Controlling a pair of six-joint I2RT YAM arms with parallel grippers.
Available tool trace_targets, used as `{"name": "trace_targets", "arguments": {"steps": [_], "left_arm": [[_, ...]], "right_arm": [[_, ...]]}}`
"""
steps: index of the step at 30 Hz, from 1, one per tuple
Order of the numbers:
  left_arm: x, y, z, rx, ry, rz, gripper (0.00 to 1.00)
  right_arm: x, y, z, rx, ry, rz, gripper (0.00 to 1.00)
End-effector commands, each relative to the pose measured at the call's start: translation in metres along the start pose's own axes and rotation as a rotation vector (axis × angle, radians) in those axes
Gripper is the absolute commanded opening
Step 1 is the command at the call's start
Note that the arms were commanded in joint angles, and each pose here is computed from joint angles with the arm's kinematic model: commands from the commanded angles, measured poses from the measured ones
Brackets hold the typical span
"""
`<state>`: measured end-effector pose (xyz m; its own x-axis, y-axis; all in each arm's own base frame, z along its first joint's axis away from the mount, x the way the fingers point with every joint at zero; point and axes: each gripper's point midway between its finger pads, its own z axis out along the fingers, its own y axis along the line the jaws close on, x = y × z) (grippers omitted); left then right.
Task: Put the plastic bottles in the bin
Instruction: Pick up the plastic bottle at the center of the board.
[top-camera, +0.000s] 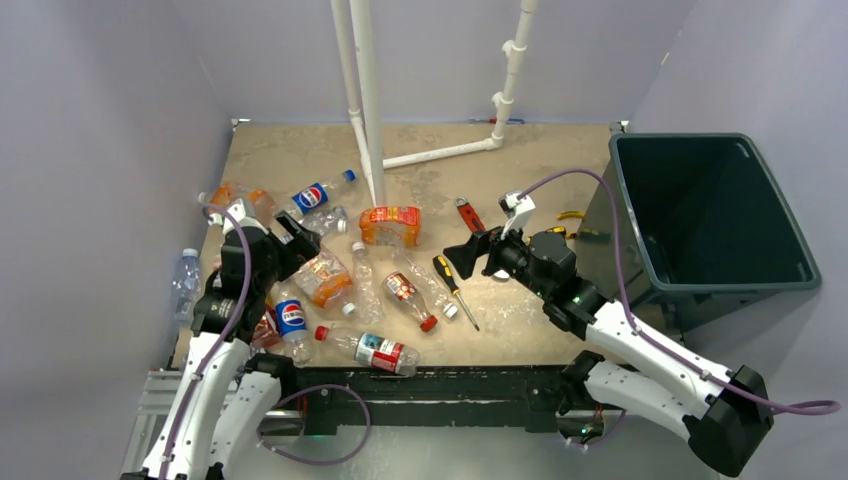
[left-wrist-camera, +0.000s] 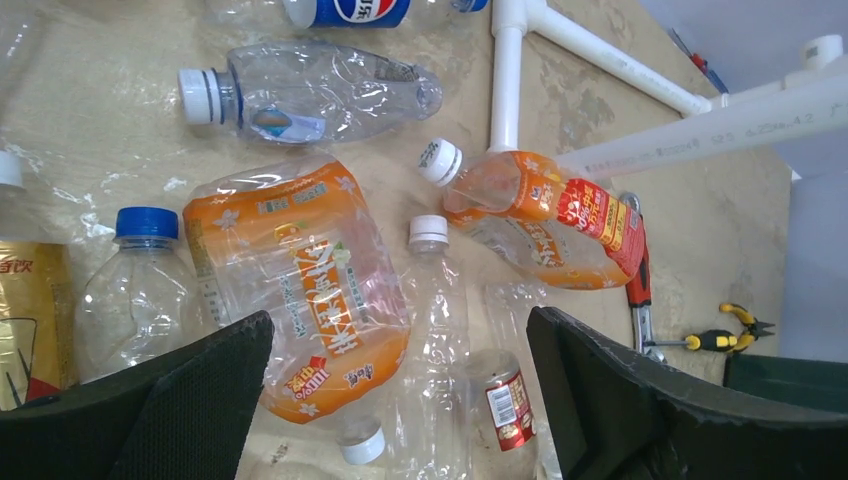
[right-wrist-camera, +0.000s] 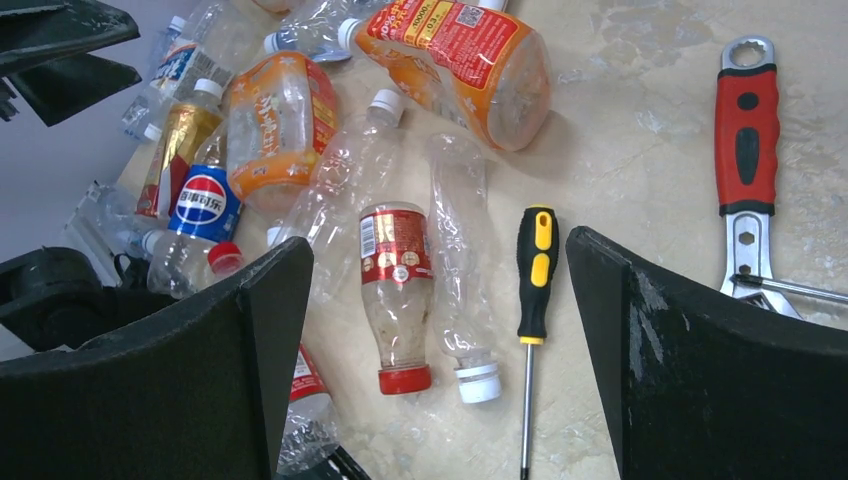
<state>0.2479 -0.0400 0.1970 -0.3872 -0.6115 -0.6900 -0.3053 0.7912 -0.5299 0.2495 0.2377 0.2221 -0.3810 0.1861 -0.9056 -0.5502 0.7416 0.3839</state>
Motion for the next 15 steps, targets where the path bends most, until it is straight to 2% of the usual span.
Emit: {"name": "trace_targets", "arguments": {"steps": [1,8,15], "left_arm": [[0.000,-0.018,-0.003,0.098,0.023,0.066,0.99],[0.002,-0.032,-0.009,0.197,0.023,0.098,0.99],[-0.002,-0.021,-0.007,0.128,0.001,0.077,0.99]], "right_arm": [[-0.007,0.011,0.000,-0.058,-0.029,-0.041,0.99],[0.014,0.020,0.020,0.034,0.059,-0.106,0.97],[0.025,0.025,0.036,0.105,0.074,-0.089,0.95]]}}
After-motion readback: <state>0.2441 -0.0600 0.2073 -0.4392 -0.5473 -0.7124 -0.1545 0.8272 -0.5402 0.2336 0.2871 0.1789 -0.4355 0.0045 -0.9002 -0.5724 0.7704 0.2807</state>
